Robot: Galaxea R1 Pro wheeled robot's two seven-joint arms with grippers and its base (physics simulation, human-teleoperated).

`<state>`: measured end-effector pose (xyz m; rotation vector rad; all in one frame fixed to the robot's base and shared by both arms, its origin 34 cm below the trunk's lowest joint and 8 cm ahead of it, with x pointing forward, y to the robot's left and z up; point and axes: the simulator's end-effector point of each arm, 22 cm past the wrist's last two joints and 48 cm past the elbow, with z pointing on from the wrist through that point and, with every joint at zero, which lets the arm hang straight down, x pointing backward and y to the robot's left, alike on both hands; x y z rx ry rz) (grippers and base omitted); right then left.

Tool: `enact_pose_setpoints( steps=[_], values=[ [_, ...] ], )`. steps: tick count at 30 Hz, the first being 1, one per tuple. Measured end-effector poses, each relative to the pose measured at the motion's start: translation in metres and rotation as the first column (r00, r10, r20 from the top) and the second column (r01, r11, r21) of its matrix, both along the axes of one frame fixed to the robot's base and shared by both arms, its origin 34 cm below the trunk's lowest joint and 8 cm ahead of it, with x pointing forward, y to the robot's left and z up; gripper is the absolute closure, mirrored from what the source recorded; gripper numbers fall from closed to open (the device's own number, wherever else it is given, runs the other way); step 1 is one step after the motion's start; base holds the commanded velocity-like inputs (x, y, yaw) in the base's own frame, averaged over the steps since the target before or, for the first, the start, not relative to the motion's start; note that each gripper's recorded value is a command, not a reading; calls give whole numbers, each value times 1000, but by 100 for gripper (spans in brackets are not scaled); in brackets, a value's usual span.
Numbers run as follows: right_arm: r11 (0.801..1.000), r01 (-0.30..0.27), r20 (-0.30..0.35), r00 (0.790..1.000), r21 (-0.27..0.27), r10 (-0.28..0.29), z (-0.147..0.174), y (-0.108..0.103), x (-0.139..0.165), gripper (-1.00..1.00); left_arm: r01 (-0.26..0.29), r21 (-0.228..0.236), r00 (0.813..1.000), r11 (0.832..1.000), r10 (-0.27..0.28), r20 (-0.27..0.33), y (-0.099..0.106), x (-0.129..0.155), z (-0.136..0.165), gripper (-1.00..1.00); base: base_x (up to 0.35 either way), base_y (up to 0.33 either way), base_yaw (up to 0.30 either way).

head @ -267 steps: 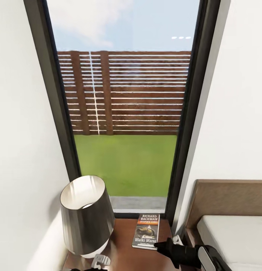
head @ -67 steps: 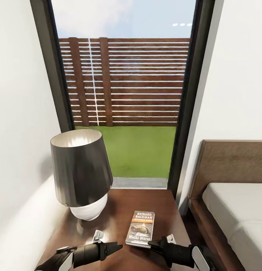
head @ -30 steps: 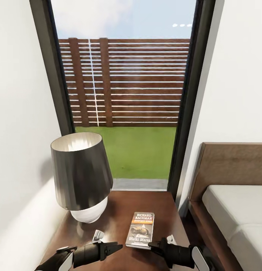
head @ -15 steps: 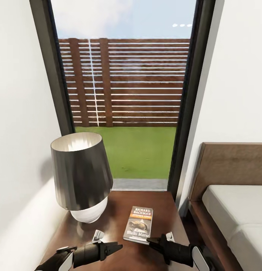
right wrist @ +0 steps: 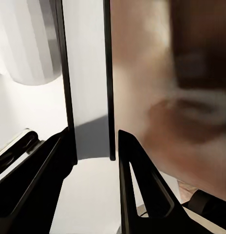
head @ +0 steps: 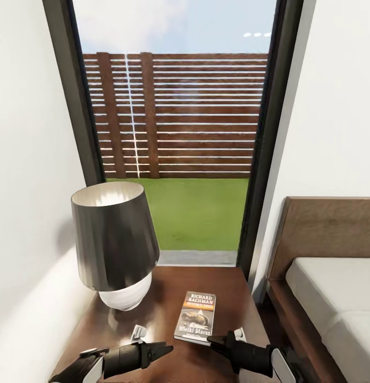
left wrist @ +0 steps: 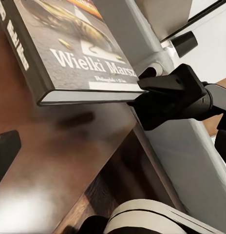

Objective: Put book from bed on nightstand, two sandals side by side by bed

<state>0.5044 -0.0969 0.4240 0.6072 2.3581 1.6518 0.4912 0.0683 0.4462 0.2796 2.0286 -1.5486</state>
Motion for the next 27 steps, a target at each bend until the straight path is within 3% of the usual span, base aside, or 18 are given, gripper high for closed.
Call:
enact_pose_setpoints(
  steps=[27],
  values=[
    [1000, 0, 0, 1000, 0, 0, -25, 0, -7, 100, 0, 0, 1000, 1000, 0, 0, 0, -7, -25, -100, 0, 0, 0]
  ],
)
